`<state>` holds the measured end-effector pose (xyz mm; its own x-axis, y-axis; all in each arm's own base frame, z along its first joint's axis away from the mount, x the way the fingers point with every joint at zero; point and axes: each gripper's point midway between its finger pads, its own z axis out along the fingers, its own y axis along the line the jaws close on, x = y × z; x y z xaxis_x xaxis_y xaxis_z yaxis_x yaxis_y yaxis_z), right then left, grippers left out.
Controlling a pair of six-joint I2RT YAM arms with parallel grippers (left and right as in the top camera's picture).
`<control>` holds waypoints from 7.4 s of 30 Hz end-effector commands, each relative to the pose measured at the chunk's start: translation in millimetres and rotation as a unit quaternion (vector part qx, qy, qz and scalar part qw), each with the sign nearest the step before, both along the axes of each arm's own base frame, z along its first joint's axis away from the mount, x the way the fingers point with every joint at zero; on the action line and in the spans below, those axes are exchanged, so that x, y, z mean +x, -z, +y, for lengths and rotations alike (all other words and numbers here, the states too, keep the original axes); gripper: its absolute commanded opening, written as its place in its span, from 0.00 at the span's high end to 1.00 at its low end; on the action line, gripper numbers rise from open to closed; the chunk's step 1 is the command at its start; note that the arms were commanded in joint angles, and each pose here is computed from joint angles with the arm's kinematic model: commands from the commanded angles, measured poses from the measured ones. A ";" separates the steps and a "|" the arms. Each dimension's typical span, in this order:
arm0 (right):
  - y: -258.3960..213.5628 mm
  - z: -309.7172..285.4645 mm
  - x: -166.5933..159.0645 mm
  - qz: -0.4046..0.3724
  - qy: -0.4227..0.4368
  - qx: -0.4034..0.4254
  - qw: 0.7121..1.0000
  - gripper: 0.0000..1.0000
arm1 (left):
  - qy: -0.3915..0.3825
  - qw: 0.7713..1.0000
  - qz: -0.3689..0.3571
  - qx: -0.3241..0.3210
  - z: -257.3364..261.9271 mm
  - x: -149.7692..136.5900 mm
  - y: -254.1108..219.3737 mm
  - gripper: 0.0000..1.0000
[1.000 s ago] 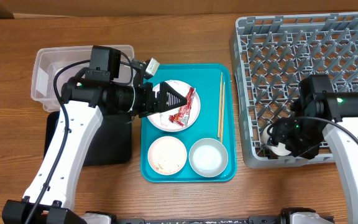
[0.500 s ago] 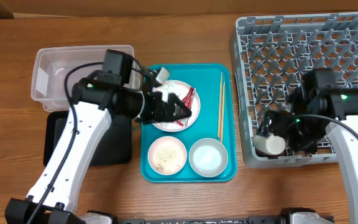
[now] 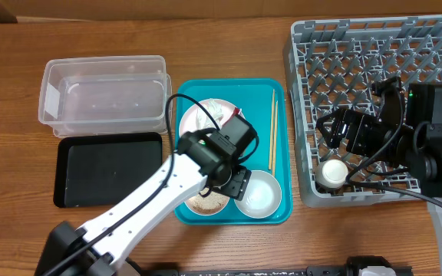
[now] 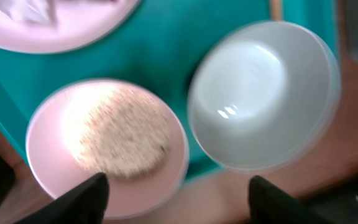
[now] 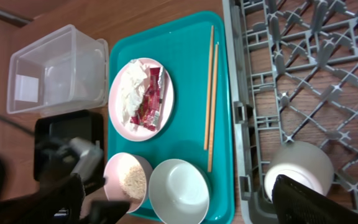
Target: Sort waste into correct bins and load items into the dishwasher
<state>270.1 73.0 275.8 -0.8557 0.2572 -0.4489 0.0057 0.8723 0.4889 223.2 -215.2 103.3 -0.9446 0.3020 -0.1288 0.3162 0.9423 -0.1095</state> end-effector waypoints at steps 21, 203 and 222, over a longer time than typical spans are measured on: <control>-5.2 1.7 -2.3 0.004 0.001 0.010 1.000 0.02 | -0.154 0.983 0.090 0.040 -1.7 5.4 78.6 0.81; 8.0 -5.4 -3.1 0.033 0.012 -0.011 0.999 0.00 | -0.267 0.944 -0.183 0.068 189.8 217.1 -50.8 0.20; 8.5 -5.4 -3.3 0.034 0.012 -0.010 0.999 0.00 | -0.025 0.995 -0.086 0.048 -6.7 151.7 46.1 0.35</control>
